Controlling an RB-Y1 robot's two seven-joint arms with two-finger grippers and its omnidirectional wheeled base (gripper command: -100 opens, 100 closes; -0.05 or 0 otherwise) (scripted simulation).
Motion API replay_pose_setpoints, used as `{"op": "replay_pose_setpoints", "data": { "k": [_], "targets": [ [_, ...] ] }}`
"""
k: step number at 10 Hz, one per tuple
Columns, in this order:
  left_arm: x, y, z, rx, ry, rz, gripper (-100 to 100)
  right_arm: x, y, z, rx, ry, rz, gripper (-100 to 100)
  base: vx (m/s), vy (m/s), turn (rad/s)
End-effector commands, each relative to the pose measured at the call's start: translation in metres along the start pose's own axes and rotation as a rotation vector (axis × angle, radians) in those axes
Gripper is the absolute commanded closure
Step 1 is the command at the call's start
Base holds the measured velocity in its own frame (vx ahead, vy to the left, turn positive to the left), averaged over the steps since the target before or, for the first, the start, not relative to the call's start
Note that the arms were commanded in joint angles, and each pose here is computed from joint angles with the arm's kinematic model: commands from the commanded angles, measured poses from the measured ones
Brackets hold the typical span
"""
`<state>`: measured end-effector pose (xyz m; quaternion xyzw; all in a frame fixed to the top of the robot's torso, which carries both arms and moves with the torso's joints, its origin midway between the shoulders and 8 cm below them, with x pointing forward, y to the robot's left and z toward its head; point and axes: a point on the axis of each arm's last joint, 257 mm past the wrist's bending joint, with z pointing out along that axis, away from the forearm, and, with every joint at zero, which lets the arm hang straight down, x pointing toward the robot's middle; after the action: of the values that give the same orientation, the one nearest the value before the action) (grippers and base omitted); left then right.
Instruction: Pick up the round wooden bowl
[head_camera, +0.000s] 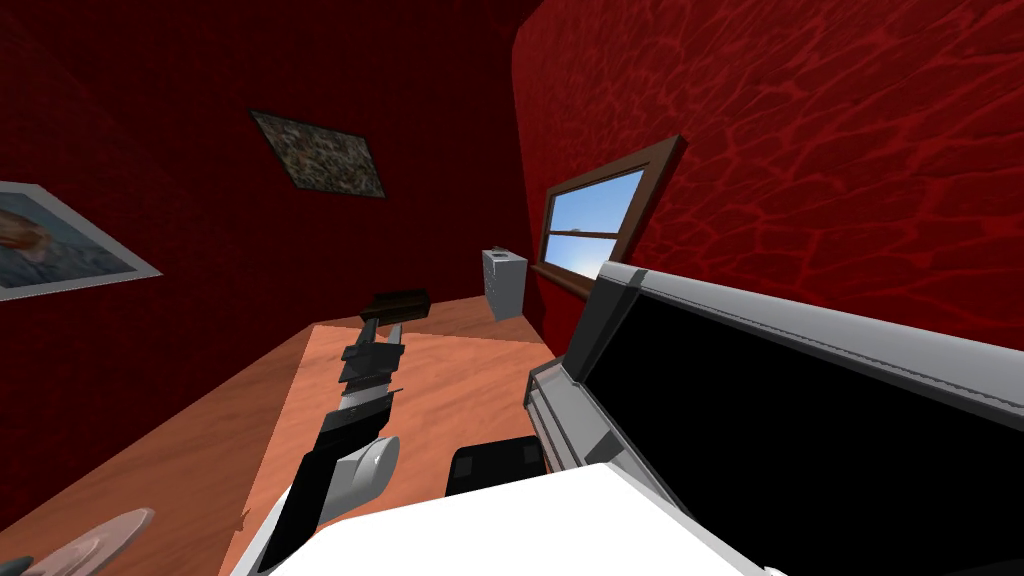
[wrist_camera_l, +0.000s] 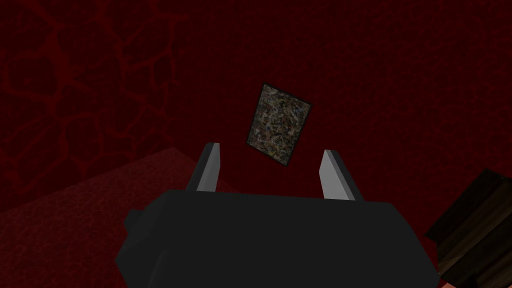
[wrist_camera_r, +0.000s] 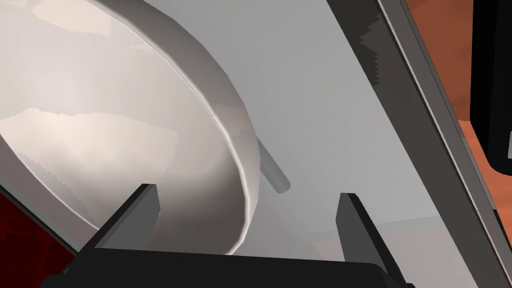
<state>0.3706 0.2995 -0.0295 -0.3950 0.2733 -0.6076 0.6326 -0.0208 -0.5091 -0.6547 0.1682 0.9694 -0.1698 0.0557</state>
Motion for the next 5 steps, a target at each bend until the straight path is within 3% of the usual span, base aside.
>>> {"op": "replay_pose_setpoints", "data": {
  "k": [1,5],
  "targets": [
    [0.0000,0.0000,0.0000,0.000,0.000,0.000,0,0.0019,0.0015,0.0003,0.004,0.004,0.022,-100,-0.040,-0.024,0.089],
    [0.0000,0.0000,0.0000,0.000,0.000,0.000,0,0.0110,0.0094,0.0004,0.014,0.018,0.069,-100,-0.051,-0.026,0.125]
  ]
}}
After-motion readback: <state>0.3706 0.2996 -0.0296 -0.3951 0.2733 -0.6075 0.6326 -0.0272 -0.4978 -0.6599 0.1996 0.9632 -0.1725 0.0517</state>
